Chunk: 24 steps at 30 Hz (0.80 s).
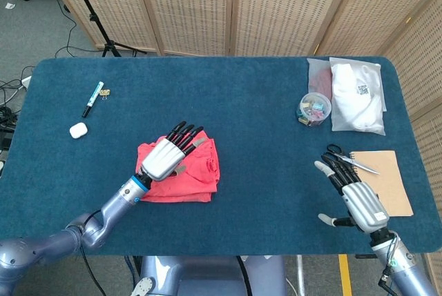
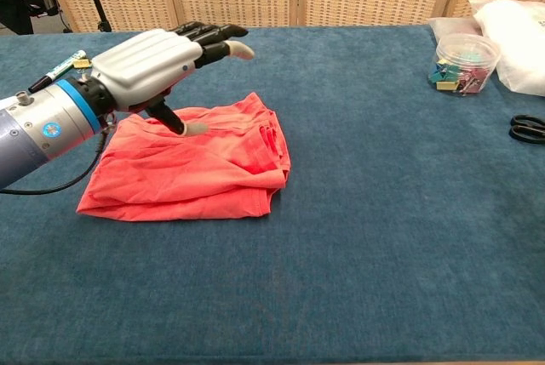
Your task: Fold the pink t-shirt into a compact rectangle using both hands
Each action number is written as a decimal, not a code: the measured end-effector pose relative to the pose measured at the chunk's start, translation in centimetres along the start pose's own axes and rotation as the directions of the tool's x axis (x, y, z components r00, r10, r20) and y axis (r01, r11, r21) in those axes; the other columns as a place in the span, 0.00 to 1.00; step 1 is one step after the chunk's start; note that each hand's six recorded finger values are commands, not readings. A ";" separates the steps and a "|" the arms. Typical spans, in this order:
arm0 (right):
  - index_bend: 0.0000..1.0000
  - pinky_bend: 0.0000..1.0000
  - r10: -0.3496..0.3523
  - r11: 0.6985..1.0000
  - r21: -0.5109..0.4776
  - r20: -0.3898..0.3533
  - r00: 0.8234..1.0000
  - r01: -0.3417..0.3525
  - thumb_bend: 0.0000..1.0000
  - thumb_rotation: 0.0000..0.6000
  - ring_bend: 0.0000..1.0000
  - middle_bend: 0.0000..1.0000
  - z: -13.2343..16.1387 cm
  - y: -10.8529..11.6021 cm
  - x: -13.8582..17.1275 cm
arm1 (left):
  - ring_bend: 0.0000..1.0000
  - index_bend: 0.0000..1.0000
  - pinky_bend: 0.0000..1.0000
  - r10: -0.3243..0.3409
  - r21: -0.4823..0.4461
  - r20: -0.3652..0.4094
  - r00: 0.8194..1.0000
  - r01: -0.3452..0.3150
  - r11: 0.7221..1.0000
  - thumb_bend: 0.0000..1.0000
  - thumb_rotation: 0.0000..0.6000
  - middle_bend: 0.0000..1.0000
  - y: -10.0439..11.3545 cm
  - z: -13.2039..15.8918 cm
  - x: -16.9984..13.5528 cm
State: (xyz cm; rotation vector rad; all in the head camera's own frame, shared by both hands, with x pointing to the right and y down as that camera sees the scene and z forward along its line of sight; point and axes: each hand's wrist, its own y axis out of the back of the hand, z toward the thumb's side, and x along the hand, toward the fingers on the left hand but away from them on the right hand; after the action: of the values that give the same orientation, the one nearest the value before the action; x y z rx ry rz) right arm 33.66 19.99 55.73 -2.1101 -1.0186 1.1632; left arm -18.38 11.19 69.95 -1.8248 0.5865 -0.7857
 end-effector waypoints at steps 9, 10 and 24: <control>0.00 0.00 0.007 1.000 0.008 0.001 1.000 -0.007 0.00 1.00 0.00 0.00 0.0 -0.3 0.0 | 0.00 0.00 0.00 -0.104 -0.142 -0.217 0.971 0.074 0.987 0.21 1.00 0.00 -1.5 -3.5 -2.9; 0.00 0.00 0.008 1.000 0.009 0.001 1.000 -0.008 0.00 1.00 0.00 0.00 0.0 -0.3 0.0 | 0.00 0.00 0.00 -0.108 -0.143 -0.228 0.968 0.077 0.987 0.21 1.00 0.00 -1.7 -3.6 -3.0; 0.00 0.00 0.005 1.000 0.008 0.001 1.000 -0.005 0.00 1.00 0.00 0.00 0.0 -0.3 0.0 | 0.00 0.00 0.00 -0.196 -0.205 -0.332 0.923 0.132 0.970 0.21 1.00 0.00 -5.0 -4.8 -6.3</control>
State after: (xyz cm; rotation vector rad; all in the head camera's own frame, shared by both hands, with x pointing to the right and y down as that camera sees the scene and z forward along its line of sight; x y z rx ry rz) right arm 33.57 20.18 55.88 -2.1071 -1.0081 1.1688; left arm -25.96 14.47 74.29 -1.9292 0.7587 -1.2233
